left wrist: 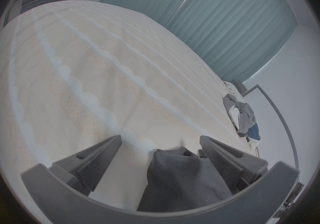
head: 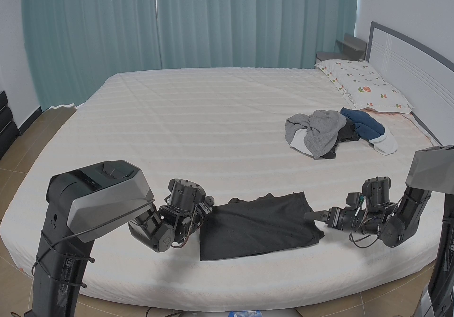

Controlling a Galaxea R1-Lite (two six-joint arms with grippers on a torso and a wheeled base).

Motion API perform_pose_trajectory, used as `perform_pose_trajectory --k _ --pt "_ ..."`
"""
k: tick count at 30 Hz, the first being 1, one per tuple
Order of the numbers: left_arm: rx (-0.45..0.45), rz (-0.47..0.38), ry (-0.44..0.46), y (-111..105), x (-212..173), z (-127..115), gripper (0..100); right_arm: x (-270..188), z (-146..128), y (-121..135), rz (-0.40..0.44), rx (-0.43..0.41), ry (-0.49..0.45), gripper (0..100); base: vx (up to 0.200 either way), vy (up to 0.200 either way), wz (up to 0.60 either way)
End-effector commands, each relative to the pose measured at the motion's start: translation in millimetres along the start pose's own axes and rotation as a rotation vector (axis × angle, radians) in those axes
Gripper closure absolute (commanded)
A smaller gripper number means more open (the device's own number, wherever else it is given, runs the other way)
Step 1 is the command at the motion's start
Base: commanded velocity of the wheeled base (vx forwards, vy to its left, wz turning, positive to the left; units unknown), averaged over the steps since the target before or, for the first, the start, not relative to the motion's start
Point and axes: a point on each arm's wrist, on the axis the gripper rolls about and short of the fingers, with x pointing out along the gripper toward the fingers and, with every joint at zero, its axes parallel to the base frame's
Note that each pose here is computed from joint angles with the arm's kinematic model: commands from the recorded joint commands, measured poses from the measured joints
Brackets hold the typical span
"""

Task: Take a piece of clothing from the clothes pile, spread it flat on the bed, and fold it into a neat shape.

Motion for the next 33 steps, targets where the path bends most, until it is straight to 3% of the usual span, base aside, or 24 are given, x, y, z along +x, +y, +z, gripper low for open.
perform_pose_trajectory --k 1,7,12,21,22,28,33 --pt "-0.042 -0.01 -0.018 0 -3 5 0 7 28 8 0.037 0.049 -0.082 0 0.0 0.0 0.0" --pt "-0.108 -0.012 -0.059 9 -16 28 0 35 49 7 0.035 0.097 -0.071 0 0.0 0.0 0.0" --pt "-0.172 -0.014 -0.07 13 -19 42 0 62 46 14 0.042 0.126 -0.02 0 0.0 0.0 0.0" --pt "-0.171 -0.012 -0.054 15 -18 40 0 88 36 -2 0.008 0.132 -0.013 0 0.0 0.0 0.0" --pt "-0.17 -0.01 -0.054 15 -18 39 0 88 36 -3 0.007 0.134 -0.015 100 0.0 0.0 0.0" --pt "-0.163 -0.011 -0.044 14 -18 35 0 83 50 -10 0.004 0.141 -0.068 100 0.0 0.0 0.0" --pt "-0.162 -0.009 -0.042 15 -18 34 0 80 57 -15 -0.004 0.196 -0.102 100 0.0 0.0 0.0"
